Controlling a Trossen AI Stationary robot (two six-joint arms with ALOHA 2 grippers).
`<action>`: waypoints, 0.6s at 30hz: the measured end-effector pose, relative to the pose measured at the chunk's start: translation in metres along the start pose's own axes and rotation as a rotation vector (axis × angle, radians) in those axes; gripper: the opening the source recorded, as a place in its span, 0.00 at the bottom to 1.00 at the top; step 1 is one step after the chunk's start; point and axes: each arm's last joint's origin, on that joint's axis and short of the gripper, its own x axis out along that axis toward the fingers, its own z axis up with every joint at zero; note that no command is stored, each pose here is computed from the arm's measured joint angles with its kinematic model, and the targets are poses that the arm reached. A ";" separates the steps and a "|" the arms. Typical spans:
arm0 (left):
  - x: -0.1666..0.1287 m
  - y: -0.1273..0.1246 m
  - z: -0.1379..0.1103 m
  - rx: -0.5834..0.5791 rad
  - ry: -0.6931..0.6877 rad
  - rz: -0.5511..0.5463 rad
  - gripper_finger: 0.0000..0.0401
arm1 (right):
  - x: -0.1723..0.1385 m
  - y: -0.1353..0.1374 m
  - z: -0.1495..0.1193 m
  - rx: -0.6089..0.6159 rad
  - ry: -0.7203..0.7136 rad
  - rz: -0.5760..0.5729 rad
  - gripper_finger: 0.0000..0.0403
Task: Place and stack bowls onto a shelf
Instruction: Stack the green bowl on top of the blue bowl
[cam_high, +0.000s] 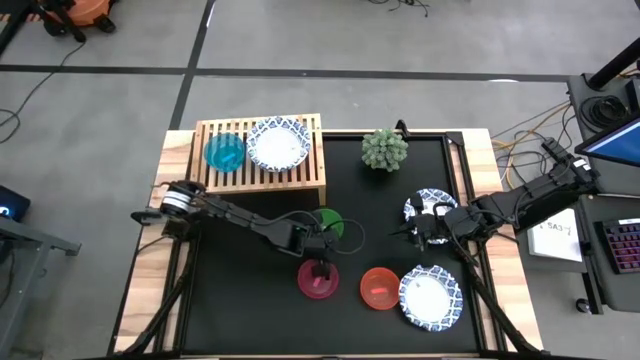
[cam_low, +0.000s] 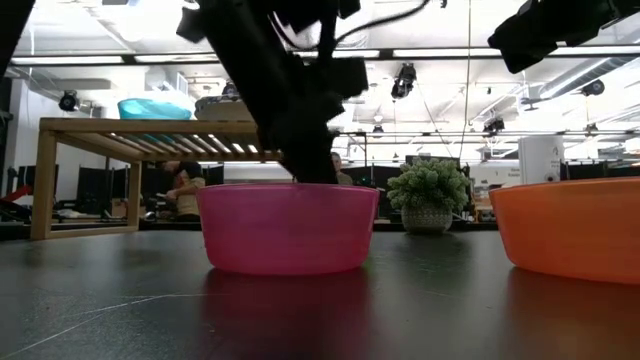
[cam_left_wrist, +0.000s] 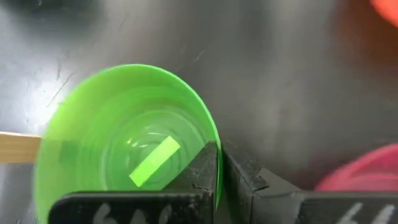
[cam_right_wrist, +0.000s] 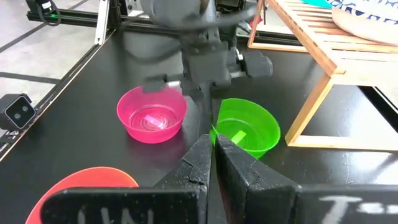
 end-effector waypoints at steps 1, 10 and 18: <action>-0.005 -0.001 0.002 0.010 0.000 -0.012 0.00 | 0.000 0.000 0.000 0.000 0.000 0.000 0.03; -0.091 -0.008 0.042 0.197 0.038 -0.043 0.00 | 0.000 0.000 0.000 0.000 -0.001 0.000 0.03; -0.200 0.017 0.067 0.313 0.125 0.066 0.00 | 0.000 0.000 0.000 0.008 -0.001 0.000 0.03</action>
